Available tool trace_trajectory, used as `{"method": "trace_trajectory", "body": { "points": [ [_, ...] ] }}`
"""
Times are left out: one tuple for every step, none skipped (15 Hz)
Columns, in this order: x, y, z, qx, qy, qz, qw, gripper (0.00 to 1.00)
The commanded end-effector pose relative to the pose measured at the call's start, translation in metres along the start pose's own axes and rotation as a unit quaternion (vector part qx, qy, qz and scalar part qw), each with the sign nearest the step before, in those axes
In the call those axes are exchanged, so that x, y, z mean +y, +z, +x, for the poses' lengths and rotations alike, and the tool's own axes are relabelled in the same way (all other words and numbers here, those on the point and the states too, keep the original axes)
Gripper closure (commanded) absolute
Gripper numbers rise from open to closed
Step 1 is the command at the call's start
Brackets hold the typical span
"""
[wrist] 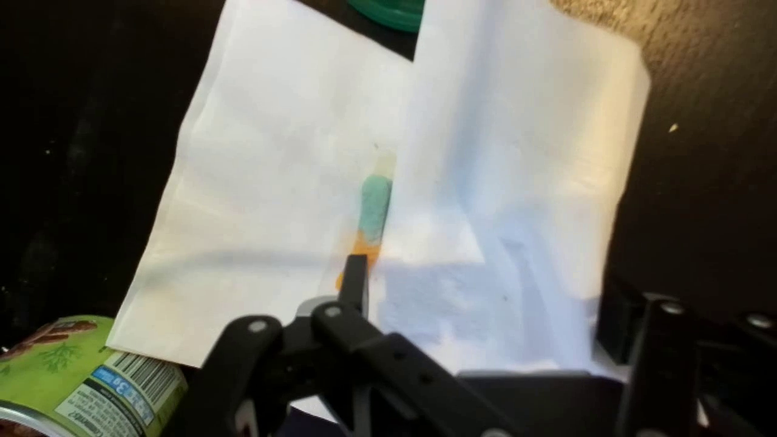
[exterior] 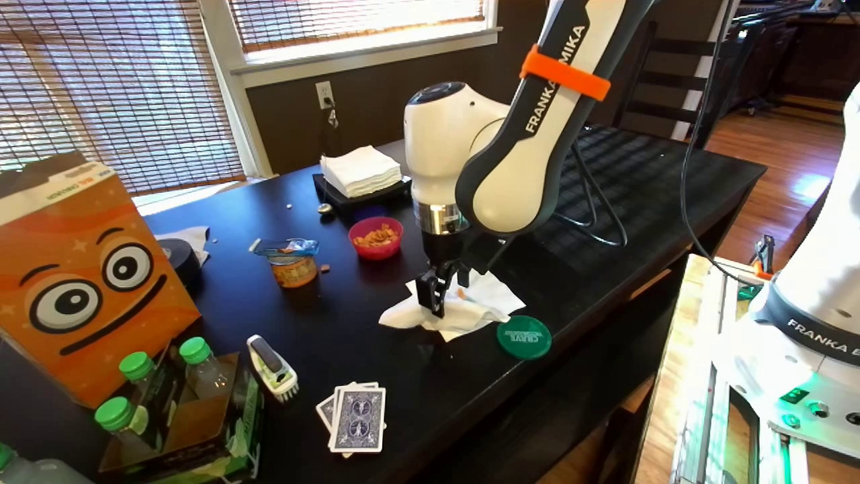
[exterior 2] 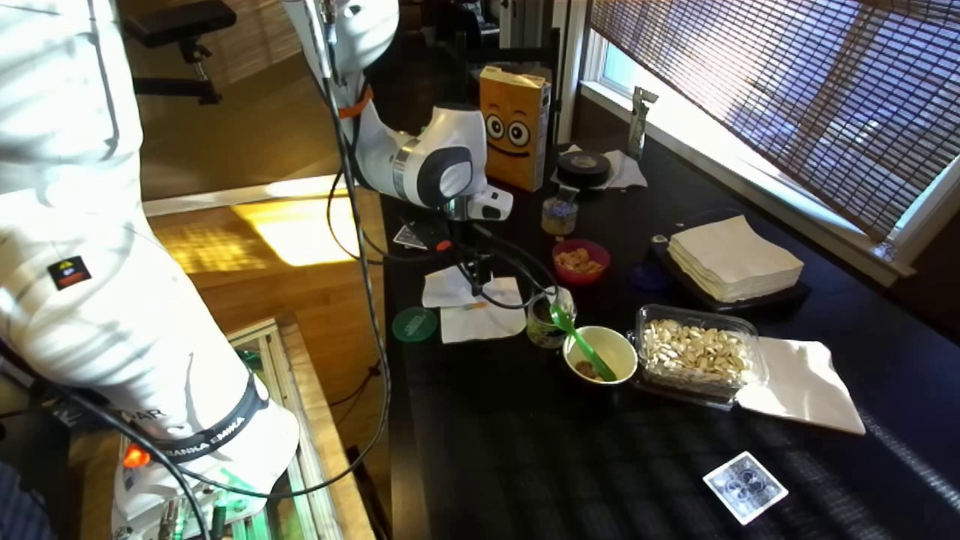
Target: Pick up the two tissues
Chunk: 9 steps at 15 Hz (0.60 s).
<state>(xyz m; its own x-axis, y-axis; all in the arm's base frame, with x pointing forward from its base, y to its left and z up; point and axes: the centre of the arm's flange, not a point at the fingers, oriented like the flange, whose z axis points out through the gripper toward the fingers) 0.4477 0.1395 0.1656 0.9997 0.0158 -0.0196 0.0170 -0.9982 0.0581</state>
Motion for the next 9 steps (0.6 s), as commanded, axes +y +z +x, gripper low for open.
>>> {"method": "trace_trajectory", "body": {
  "points": [
    [-0.0068, 0.0014, 0.003, 0.009, 0.006, -0.017, 0.9998, 0.14],
    [-0.0069, 0.0008, 0.0029, 0.011, 0.006, -0.02, 0.9997, 0.11],
    [-0.0067, 0.0013, 0.0031, 0.011, 0.007, -0.022, 0.9997, 0.22],
    [-0.0065, 0.0023, 0.0032, 0.012, 0.008, -0.023, 0.9996, 0.26],
    [-0.0067, 0.0031, 0.0032, 0.012, 0.008, -0.024, 0.9996, 0.37],
    [-0.0068, 0.0038, 0.0034, 0.013, 0.009, -0.024, 0.9996, 0.44],
    [-0.0066, 0.0044, 0.0035, 0.013, 0.01, -0.024, 0.9996, 0.51],
    [-0.0066, 0.0051, 0.0031, 0.012, 0.011, -0.025, 0.9996, 0.6],
    [-0.0066, 0.0057, 0.0029, 0.012, 0.012, -0.025, 0.9995, 0.66]
  ]
}}
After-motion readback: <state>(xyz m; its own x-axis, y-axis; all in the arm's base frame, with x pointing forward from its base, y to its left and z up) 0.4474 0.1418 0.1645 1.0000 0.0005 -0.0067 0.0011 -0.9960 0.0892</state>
